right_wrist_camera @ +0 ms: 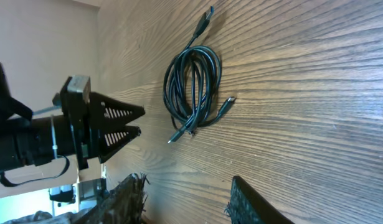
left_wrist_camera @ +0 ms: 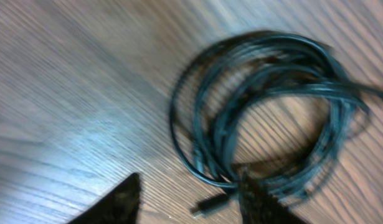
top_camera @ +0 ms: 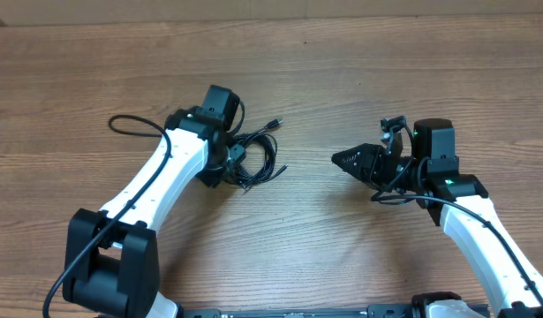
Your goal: Untangle cables
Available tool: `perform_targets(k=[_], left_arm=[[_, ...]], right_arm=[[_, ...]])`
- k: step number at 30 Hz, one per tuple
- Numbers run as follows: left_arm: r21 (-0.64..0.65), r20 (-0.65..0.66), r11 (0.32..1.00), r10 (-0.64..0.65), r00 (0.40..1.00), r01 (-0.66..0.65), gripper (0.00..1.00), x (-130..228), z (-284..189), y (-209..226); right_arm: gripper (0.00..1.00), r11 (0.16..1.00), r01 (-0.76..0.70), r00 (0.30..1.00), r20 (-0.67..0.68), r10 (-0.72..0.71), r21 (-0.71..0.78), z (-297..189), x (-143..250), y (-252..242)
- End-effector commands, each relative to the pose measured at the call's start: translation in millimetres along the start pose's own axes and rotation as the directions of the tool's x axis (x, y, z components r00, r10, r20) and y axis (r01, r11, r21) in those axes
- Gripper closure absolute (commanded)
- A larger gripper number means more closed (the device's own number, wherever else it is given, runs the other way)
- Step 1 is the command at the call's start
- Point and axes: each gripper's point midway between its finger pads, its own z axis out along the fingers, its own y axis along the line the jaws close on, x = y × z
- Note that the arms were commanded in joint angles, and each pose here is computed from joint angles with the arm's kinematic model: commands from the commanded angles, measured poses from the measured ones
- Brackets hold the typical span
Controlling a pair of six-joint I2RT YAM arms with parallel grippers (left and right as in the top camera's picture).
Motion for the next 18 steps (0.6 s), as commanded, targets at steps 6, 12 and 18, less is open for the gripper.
perform_targets(k=[6,12,18], left_arm=[[-0.078,0.078,0.993,-0.087,0.993,0.093,0.77,-13,12,20],[-0.071,0.122,0.993,-0.083,0.989,0.092,0.65,-21,12,17],[0.031,0.054,0.995,0.092,0.994,-0.094,0.66,-9,13,-10]], right_arm=[[0.54,0.999,0.012,0.999,0.037,-0.014,0.041,-1,-9,-5],[0.53,0.999,0.011,0.999,0.036,-0.012,0.042,-1,-9,-5],[0.5,0.999,0.01,0.999,0.038,-0.012,0.045,-1,-9,-5]])
